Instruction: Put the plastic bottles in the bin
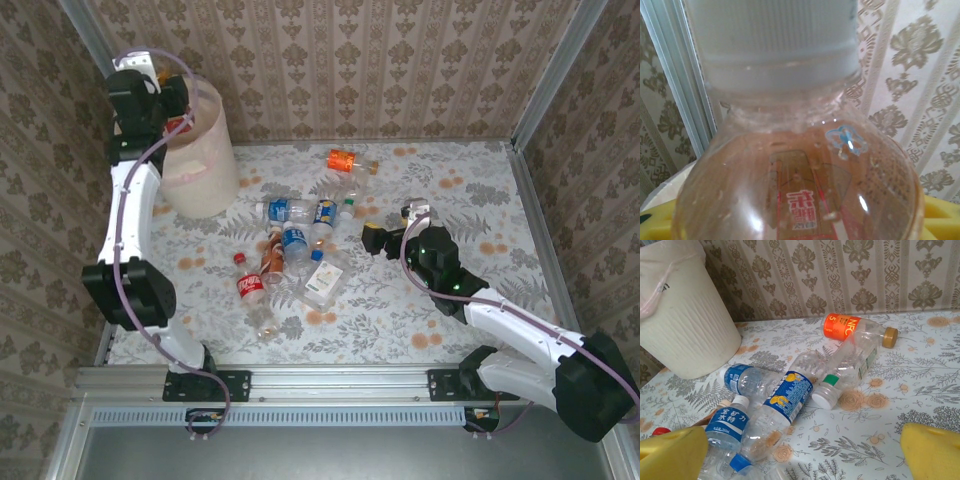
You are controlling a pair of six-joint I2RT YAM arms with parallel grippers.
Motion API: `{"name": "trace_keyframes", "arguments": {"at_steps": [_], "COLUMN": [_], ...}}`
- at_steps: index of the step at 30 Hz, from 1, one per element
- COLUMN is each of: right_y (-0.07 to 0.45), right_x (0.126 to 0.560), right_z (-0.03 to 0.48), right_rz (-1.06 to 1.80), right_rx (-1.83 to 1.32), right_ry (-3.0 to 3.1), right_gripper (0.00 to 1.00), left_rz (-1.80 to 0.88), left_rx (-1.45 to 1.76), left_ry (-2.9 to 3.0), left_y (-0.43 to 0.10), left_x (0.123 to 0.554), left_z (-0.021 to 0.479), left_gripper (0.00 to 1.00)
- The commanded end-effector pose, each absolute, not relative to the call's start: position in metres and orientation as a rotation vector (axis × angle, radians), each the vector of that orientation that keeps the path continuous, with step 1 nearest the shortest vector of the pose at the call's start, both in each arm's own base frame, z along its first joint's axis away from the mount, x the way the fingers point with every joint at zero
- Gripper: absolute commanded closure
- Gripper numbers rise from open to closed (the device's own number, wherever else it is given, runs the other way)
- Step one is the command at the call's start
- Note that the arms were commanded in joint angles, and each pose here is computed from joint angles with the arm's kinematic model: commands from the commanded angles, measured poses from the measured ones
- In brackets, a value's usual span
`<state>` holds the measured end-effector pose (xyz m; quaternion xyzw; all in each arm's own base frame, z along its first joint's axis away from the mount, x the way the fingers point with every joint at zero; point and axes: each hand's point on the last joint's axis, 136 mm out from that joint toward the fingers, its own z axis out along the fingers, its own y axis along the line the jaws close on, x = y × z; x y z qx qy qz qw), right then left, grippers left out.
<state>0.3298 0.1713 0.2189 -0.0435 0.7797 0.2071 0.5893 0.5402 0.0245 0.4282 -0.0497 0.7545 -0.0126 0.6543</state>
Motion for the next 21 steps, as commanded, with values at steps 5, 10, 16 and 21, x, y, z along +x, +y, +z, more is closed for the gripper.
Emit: {"name": "trace_keyframes", "arguments": {"at_steps": [5, 10, 16, 21], "right_y": [0.166, 0.166, 0.166, 0.166], "right_x": [0.330, 0.331, 0.331, 0.332], "right_z": [0.223, 0.221, 0.217, 0.215], "right_rz": [0.466, 0.456, 0.451, 0.453], "right_rx": [-0.080, -0.079, -0.073, -0.060], "right_ry": [1.818, 1.834, 1.872, 1.888], "right_gripper": [0.00, 0.00, 0.00, 0.00], "left_rz": [-0.181, -0.347, -0.408, -0.415], "left_rx": [-0.205, -0.207, -0.191, -0.178], "left_ry": [1.859, 1.966, 1.978, 1.950], "left_y": [0.026, 0.004, -0.005, -0.007], "left_x": [0.561, 0.579, 0.587, 0.582], "left_z": [0.388, 0.359, 0.363, 0.376], "left_gripper": [0.46, 0.39, 0.26, 0.15]}}
